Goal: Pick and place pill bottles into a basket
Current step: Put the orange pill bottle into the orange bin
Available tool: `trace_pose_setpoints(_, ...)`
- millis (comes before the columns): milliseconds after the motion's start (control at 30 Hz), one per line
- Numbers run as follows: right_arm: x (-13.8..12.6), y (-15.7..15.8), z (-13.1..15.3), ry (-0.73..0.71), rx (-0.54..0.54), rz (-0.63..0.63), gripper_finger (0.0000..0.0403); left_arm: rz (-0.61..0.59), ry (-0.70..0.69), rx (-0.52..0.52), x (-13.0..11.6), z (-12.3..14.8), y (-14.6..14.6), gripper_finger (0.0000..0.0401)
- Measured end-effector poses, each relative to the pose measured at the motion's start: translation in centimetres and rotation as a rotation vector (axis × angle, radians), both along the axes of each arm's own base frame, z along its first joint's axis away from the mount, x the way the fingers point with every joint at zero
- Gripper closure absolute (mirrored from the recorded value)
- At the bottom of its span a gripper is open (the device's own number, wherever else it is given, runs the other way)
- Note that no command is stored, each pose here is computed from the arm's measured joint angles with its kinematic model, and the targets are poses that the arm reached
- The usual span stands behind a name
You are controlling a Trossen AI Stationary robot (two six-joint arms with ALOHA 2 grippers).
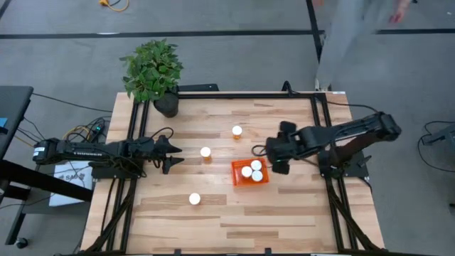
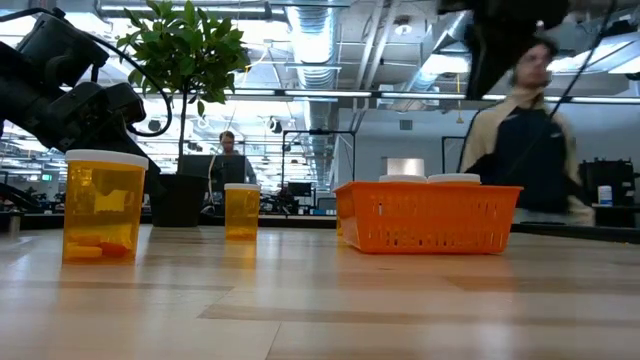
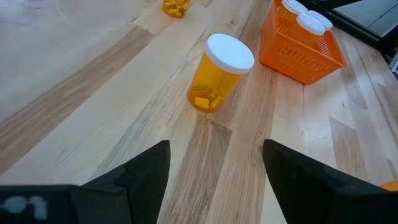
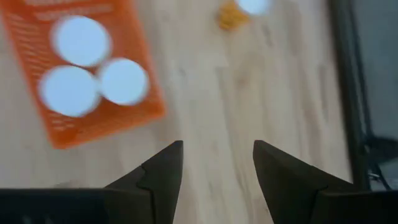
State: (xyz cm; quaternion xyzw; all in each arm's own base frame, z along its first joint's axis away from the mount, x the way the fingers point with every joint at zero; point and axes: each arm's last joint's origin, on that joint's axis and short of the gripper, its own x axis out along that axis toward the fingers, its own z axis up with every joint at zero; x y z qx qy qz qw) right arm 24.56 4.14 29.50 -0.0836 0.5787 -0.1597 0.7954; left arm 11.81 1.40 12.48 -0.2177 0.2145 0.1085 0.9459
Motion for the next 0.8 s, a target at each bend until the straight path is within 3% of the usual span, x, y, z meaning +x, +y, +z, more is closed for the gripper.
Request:
trace_pose_setpoints(267,-5.1,-0.8,-2.7,-0.218,-0.035,-0.218,0.0214,0.000,0.000,0.000,0.0,0.0,0.0,0.0156)
trace_pose_setpoints(500,-7.3,-1.5,-6.2,-0.354,-0.085,-0.449,0.0215,0.022,-0.001,0.010,0.0,0.0,0.1,0.0156)
trace_pose_setpoints(800,-7.8,-1.6,-6.5,-0.349,-0.092,-0.483,0.0211,0.068,-0.014,-0.074,0.0,0.0,0.1,0.0156)
